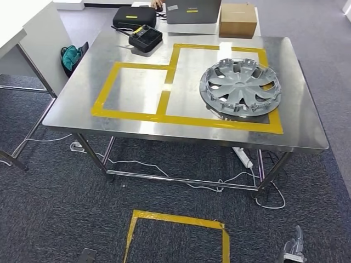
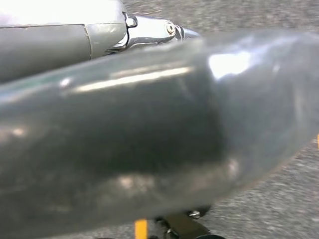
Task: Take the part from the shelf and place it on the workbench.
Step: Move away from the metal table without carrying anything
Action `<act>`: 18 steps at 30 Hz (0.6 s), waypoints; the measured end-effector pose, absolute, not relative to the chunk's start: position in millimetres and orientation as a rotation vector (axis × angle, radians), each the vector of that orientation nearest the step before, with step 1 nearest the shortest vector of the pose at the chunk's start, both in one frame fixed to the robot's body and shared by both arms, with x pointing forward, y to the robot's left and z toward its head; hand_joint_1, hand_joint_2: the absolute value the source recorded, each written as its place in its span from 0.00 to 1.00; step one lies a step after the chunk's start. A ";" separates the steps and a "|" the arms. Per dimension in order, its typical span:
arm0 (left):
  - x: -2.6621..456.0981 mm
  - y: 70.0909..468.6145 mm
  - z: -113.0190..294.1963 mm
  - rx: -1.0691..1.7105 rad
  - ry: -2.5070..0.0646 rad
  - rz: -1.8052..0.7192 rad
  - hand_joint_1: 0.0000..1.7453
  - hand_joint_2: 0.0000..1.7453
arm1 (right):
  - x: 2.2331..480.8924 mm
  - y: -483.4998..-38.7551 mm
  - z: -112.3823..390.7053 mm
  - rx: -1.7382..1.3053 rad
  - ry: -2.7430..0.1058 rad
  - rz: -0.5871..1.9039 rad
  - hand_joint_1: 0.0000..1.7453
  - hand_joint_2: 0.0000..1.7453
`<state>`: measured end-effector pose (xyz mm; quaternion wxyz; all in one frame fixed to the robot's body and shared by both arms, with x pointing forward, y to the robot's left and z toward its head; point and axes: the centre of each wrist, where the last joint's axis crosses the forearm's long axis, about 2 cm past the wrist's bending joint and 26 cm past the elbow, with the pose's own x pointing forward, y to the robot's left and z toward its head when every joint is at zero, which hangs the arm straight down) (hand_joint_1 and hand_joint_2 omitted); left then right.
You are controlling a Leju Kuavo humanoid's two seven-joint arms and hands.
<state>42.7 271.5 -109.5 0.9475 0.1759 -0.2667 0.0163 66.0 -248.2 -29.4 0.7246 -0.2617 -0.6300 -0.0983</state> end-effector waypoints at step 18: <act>33.2 260.4 -110.3 0.283 -0.583 0.033 0.00 0.00 | 45.1 -242.3 -70.6 -0.529 -1.115 -0.410 0.00 0.00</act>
